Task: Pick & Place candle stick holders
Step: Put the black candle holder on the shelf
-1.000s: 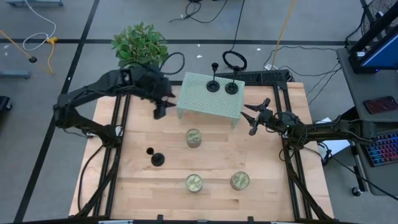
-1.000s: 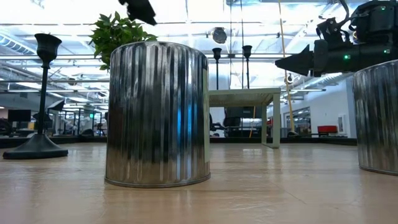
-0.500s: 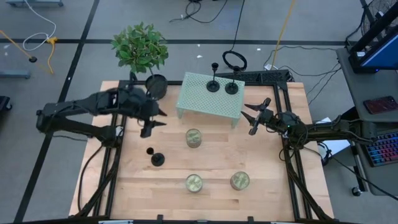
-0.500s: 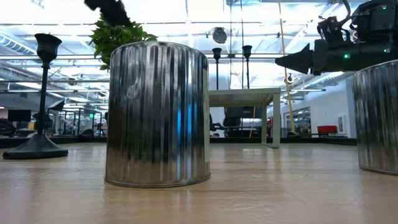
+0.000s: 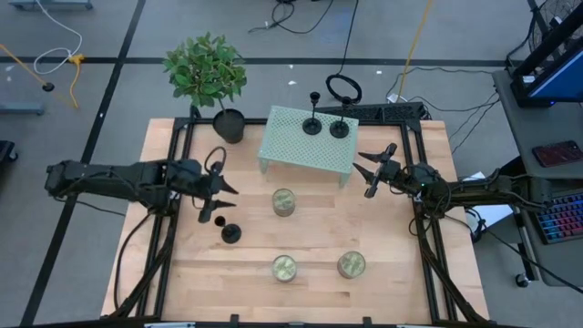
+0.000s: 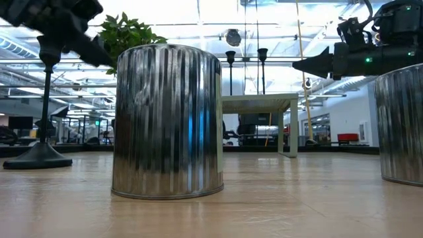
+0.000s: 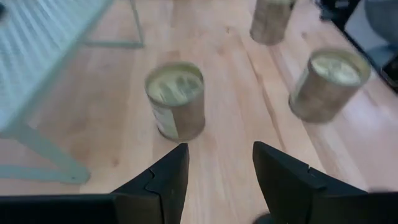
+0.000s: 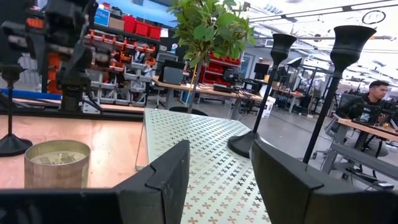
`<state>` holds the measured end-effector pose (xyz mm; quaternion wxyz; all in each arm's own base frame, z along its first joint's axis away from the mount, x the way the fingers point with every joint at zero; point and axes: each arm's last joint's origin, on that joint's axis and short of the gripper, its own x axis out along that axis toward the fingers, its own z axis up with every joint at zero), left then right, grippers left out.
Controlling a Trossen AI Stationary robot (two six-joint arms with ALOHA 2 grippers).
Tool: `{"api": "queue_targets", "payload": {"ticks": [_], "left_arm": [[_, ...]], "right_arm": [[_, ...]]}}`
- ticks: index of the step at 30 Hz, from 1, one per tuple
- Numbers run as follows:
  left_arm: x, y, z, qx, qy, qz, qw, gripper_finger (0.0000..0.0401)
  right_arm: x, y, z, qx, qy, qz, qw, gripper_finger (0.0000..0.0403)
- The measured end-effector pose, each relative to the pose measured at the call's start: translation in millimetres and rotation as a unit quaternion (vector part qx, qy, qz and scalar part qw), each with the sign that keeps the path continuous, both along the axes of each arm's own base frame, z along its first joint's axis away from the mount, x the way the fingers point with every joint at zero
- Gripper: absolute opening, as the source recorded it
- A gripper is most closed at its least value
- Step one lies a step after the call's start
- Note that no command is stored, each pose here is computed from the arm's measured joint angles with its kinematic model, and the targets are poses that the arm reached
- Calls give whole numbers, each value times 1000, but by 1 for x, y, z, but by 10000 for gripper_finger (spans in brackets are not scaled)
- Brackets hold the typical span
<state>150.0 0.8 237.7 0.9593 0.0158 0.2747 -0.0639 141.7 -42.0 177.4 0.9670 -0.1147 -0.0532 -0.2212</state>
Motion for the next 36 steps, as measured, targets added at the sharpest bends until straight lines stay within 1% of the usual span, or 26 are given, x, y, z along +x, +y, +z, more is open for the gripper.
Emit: {"api": "queue_targets", "payload": {"ticks": [5,9,14,17,19,21,24,26,29,33,36], "left_arm": [[-3,-8,-19,7,27,-37,999,186],[-4,-12,-24,6,32,-67,997,186],[-6,-13,-26,-1,49,-62,997,186],[-6,-12,-26,8,49,-37,998,186],[-7,-11,-27,4,58,-29,998,186],[-9,-11,-29,-13,75,-16,997,186],[-14,-10,-35,-50,122,36,991,186],[-16,-10,-37,-60,139,54,987,186],[-15,-11,-36,-68,132,42,988,186],[-16,-14,-36,-97,139,17,985,186],[-16,-17,-35,-105,141,-4,984,186]], "right_arm": [[0,0,2,-4,-10,0,1000,164],[0,0,3,-7,-13,0,1000,164],[0,0,3,-13,-9,-2,1000,164],[0,0,3,-17,-8,-2,1000,164],[0,0,3,-24,-5,-4,1000,164],[0,0,3,-25,-4,-4,1000,164],[0,0,3,-25,-4,-4,1000,164],[0,0,3,-28,-3,-4,1000,164],[0,0,3,-28,-3,-4,1000,164],[0,0,3,-28,-3,-4,1000,164],[0,0,3,-28,-2,-4,1000,164]]}}
